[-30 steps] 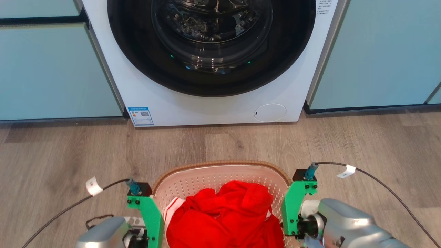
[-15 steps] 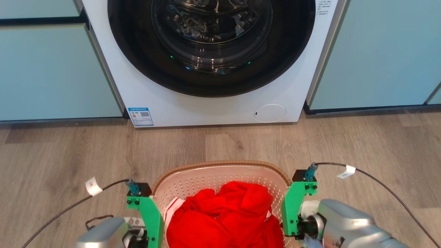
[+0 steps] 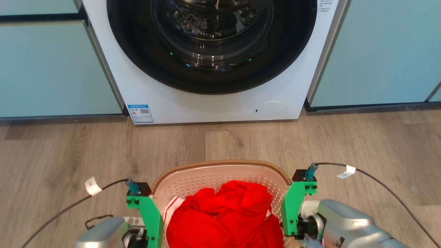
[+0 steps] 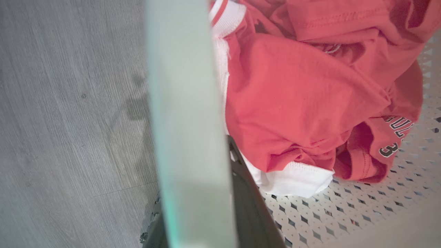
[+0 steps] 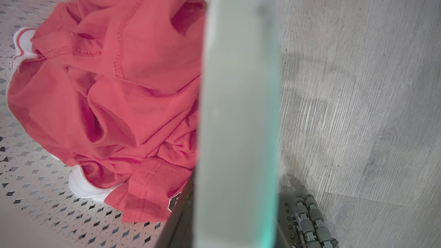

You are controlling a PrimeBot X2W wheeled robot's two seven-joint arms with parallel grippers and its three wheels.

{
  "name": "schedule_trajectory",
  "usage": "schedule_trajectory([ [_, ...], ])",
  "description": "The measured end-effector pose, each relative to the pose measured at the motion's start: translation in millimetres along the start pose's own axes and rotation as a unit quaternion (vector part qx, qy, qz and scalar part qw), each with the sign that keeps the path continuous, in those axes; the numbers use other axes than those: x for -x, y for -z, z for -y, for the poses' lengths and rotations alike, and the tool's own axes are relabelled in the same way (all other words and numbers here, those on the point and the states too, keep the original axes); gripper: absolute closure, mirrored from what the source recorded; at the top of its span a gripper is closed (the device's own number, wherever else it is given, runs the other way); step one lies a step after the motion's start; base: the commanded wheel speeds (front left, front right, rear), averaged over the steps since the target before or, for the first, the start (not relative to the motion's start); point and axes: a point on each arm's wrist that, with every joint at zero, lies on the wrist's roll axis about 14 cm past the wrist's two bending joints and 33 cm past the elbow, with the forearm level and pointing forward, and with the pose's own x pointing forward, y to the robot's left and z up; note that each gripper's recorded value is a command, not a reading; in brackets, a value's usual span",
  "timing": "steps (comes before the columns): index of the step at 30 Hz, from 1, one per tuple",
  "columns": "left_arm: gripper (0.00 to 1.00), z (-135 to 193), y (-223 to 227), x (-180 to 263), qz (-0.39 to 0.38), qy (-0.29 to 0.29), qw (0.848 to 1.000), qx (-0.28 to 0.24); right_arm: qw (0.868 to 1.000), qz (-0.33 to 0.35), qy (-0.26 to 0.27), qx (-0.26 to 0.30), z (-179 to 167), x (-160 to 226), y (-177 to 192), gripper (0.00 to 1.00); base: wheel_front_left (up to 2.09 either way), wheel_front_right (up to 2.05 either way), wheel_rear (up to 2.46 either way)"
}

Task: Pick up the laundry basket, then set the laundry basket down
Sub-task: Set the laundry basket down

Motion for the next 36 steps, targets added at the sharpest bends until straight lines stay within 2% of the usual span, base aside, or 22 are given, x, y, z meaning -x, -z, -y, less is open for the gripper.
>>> schedule_trajectory([
  [13, 1.00, -4, 2, -14, -0.016, 0.003, 1.000, 0.012, 1.000, -0.012, -0.001, -0.015, 8, -15, 4, 1.00, 0.00, 0.00, 0.00],
  [22, 1.00, -12, -30, -38, 0.001, 0.006, 1.000, 0.013, 1.000, 0.007, 0.005, -0.018, 29, -37, -24, 1.00, 0.00, 0.00, 0.00],
  [36, 1.00, -37, -61, -111, 0.007, 0.007, 1.000, 0.022, 0.998, 0.037, 0.021, -0.040, 78, -105, -48, 1.00, 0.00, 0.00, 0.00],
])
